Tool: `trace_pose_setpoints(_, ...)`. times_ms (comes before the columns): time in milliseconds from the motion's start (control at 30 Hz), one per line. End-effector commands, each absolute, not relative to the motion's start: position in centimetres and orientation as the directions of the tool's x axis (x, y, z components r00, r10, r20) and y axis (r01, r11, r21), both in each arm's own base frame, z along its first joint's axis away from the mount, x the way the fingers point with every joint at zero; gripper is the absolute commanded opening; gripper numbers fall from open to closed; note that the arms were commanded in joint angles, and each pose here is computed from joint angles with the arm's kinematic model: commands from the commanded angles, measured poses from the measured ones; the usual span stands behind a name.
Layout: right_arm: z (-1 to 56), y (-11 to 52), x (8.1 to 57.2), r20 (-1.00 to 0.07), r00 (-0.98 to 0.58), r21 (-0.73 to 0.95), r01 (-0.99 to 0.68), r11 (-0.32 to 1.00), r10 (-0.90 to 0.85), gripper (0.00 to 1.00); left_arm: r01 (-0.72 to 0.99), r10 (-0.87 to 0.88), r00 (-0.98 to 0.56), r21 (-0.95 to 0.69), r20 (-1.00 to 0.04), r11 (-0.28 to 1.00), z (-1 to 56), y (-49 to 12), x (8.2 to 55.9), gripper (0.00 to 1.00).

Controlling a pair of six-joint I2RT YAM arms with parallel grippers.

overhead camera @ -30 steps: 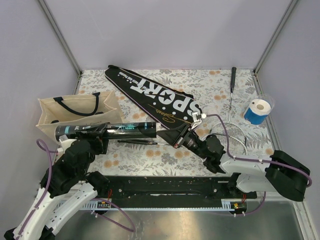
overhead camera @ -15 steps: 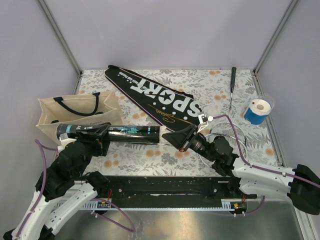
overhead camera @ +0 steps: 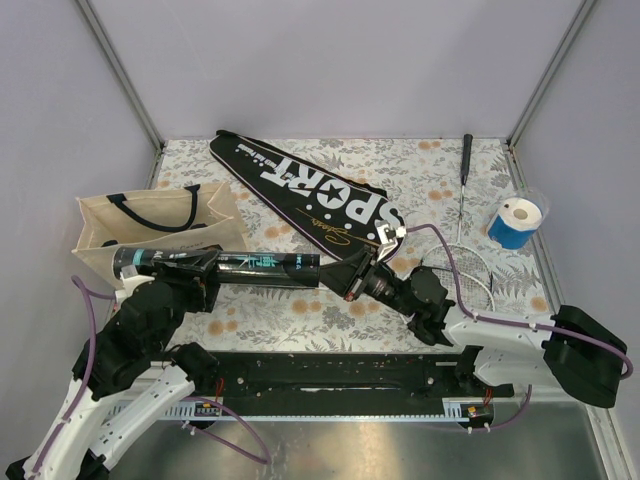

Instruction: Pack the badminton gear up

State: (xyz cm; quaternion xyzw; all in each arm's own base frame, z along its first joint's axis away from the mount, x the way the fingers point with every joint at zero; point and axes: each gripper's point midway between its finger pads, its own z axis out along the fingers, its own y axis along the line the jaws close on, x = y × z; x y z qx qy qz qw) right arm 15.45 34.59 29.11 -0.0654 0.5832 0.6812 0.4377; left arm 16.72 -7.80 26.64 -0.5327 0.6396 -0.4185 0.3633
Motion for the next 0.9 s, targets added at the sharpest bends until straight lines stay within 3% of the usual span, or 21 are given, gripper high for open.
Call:
trace_pose_setpoints(0,32.2,35.0,14.5,-0.57,-0.612,0.707,-0.705,-0.051,0.548,0.0,-0.299,-0.963,-0.263,-0.954,0.062,0.02,30.4,-9.9,16.5,0.18)
trace_pose_setpoints(400,32.0,35.2,14.6,-0.52,-0.645,0.731,-0.675,-0.099,0.559,0.12,-0.293,-0.962,-0.263,-0.956,0.072,0.008,30.6,-9.8,16.4,0.18)
trace_pose_setpoints(633,32.4,34.6,14.3,-0.475,-0.672,0.75,-0.647,-0.138,0.569,0.28,-0.289,-0.96,-0.265,-0.957,0.09,-0.01,30.8,-9.9,16.4,0.18)
trace_pose_setpoints(867,32.2,33.2,14.4,-0.432,-0.679,0.783,-0.609,-0.126,0.594,0.32,-0.276,-0.969,-0.233,-0.961,0.087,-0.02,30.7,-9.2,16.5,0.18)
